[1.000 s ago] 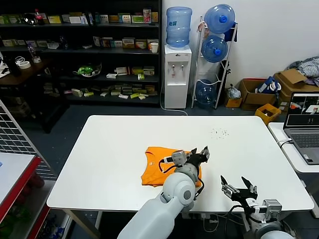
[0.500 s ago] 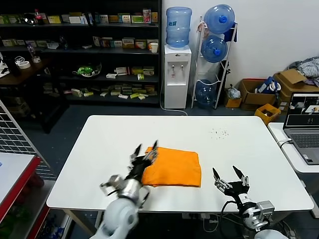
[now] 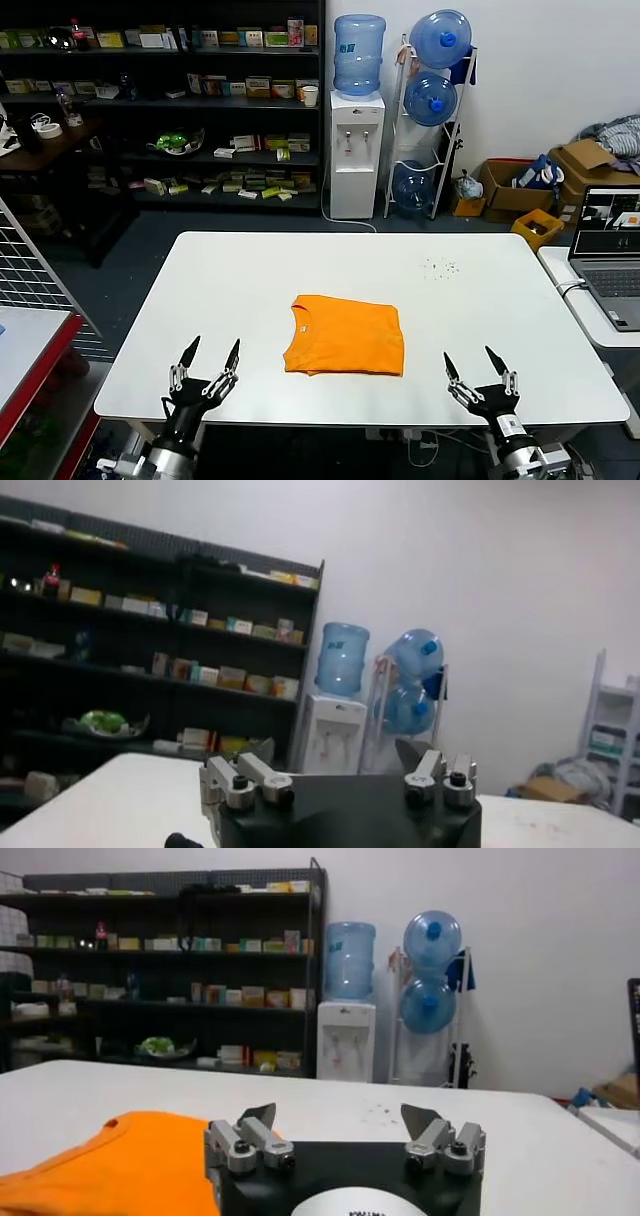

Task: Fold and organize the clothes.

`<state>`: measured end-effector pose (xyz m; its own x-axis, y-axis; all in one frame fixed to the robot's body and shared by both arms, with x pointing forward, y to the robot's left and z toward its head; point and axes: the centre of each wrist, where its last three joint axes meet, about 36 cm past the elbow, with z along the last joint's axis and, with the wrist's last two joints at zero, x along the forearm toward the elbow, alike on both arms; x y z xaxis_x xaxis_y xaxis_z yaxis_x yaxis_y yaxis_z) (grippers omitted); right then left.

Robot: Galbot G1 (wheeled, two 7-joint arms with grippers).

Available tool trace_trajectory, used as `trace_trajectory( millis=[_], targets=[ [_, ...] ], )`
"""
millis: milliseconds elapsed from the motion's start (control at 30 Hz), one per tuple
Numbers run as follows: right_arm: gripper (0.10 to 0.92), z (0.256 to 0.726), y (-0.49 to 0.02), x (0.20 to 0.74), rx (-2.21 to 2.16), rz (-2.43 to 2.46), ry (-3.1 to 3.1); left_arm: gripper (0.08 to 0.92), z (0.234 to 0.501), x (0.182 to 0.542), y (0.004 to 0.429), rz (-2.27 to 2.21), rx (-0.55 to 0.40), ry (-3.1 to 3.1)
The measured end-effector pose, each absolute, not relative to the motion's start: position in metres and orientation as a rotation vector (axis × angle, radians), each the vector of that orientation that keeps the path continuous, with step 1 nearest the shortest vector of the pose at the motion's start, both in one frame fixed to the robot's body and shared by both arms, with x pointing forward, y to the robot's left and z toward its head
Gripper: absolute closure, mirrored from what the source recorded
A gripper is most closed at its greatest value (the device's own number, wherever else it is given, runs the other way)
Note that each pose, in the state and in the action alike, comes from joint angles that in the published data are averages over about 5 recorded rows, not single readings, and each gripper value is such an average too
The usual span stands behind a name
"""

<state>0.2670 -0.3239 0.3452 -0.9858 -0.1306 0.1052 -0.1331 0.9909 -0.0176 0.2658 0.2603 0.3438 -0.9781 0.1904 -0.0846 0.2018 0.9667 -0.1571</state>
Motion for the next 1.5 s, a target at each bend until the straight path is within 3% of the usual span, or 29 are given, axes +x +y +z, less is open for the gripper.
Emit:
trace_trajectory(
  millis=[467, 1500],
  targets=[
    [0.2, 0.326, -0.312, 0.245, 0.179, 0.064, -3.142, 0.177, 0.328, 0.225, 0.252, -0.242, 0.273, 3.033],
    [0.2, 0.314, -0.298, 0.233, 0.117, 0.148, -3.217, 0.177, 0.315, 0.211, 0.245, -0.267, 0.2, 3.045]
  ],
)
